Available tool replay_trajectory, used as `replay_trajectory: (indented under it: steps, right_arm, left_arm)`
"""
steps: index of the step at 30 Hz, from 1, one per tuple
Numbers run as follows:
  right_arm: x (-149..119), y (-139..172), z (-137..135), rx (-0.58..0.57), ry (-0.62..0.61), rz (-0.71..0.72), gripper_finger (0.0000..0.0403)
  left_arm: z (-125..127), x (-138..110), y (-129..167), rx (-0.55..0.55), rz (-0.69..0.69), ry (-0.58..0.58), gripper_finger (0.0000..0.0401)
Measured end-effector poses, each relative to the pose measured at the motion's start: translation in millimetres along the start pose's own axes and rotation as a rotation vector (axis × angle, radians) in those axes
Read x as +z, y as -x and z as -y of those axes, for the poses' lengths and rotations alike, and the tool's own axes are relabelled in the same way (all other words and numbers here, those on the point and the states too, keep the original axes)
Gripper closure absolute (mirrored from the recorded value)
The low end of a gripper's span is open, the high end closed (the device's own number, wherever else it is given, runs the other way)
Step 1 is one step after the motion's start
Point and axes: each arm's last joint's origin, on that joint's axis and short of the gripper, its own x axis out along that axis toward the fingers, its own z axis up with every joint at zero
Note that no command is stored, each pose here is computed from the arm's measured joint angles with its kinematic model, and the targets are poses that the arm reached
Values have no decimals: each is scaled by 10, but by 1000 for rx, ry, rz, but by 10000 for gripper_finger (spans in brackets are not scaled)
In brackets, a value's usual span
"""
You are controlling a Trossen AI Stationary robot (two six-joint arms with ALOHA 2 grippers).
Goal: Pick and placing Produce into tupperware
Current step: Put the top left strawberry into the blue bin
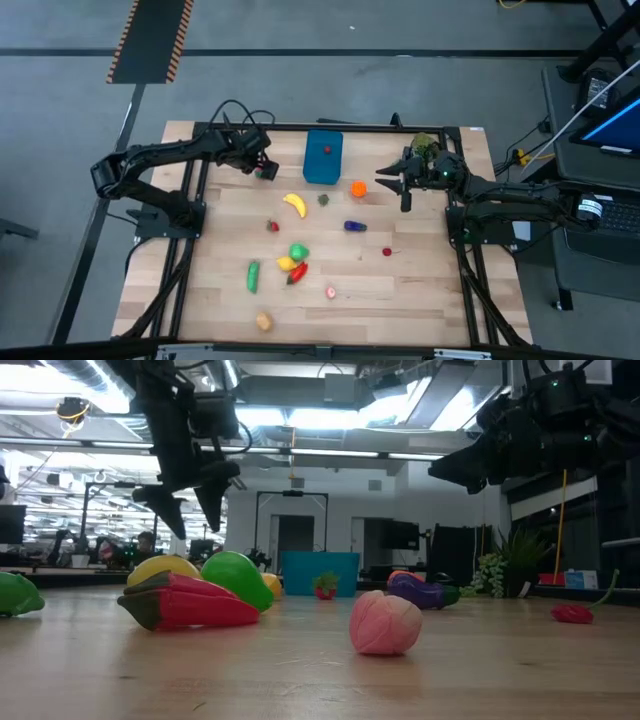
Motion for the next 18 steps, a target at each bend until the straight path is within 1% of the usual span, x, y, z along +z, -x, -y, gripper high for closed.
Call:
replay_trajectory:
  steps: [3,7,18]
  right_arm:
    - [0,0,1,0,0,0,280]
    - [-2,0,1,0,0,-2,280]
    - [-20,1,0,1,19,-20,280]
  left_arm:
    - [-24,26,-33,16,0,47,70]
    - [-52,68,-118,53,-2,65,70]
    - [-89,124,-435,112,-77,89,70]
